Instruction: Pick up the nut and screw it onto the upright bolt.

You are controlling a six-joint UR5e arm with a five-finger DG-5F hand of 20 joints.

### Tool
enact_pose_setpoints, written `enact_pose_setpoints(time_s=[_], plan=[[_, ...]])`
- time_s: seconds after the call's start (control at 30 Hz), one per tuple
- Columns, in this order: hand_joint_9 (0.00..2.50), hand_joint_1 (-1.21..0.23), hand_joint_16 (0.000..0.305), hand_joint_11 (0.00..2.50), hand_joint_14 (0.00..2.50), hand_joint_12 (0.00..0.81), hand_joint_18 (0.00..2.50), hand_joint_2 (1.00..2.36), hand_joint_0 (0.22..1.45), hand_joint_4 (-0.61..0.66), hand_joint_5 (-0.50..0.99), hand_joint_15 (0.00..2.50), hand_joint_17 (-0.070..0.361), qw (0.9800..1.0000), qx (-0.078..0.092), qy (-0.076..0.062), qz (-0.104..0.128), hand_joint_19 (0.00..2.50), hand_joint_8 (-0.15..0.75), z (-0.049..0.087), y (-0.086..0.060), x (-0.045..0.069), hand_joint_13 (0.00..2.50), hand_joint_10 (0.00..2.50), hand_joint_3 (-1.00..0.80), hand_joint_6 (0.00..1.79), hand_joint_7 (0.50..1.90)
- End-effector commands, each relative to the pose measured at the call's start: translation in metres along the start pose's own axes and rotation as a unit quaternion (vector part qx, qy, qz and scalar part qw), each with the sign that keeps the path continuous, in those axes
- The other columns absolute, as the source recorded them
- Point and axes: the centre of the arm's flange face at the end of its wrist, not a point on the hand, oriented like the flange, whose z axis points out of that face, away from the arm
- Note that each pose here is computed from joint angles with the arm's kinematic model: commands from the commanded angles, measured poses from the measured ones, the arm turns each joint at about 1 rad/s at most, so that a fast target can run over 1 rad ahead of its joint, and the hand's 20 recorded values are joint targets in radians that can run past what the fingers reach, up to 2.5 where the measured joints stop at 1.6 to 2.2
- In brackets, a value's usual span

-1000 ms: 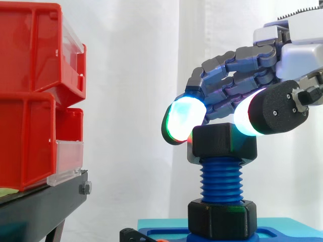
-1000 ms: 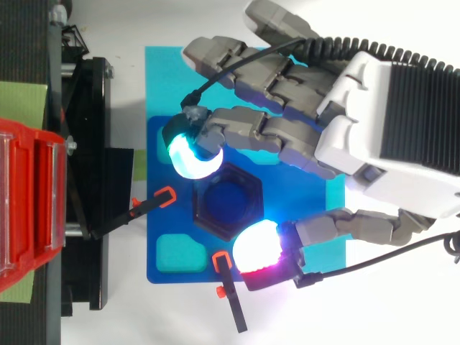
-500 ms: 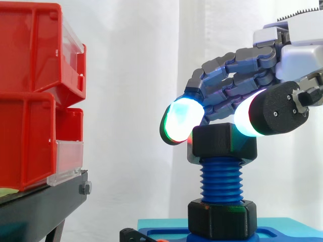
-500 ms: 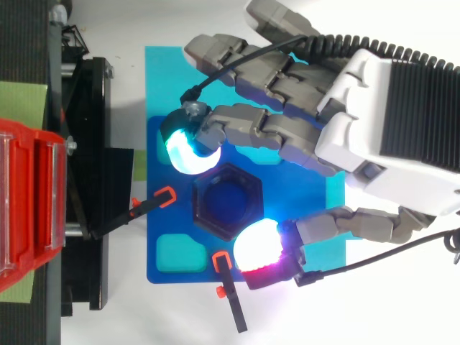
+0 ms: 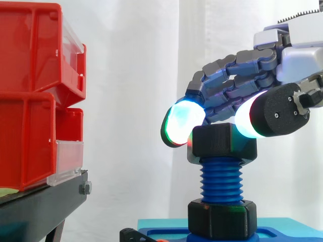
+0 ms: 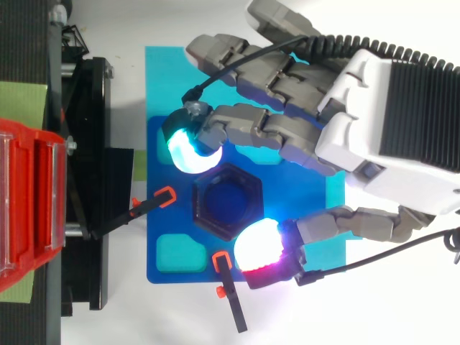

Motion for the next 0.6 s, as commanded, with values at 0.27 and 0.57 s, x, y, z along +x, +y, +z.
enact_pose_setpoints(time_s=[0.27, 0.57], plan=[[0.00, -0.77, 0.049, 0.00, 0.00, 0.346, 0.00, 1.00, 0.46, 0.19, -0.25, 0.00, 0.109, 1.0000, -0.003, -0.006, 0.002, 0.00, 0.223, -0.0022, -0.0056, 0.0095, 0.00, 0.00, -0.50, 0.50, 0.92], [0.00, -0.73, 0.048, 0.00, 0.00, 0.342, 0.00, 1.00, 0.47, 0.21, -0.24, 0.00, 0.108, 0.9999, -0.006, -0.011, 0.005, 0.00, 0.228, -0.0011, -0.0047, 0.0087, 0.00, 0.00, -0.50, 0.50, 0.94]])
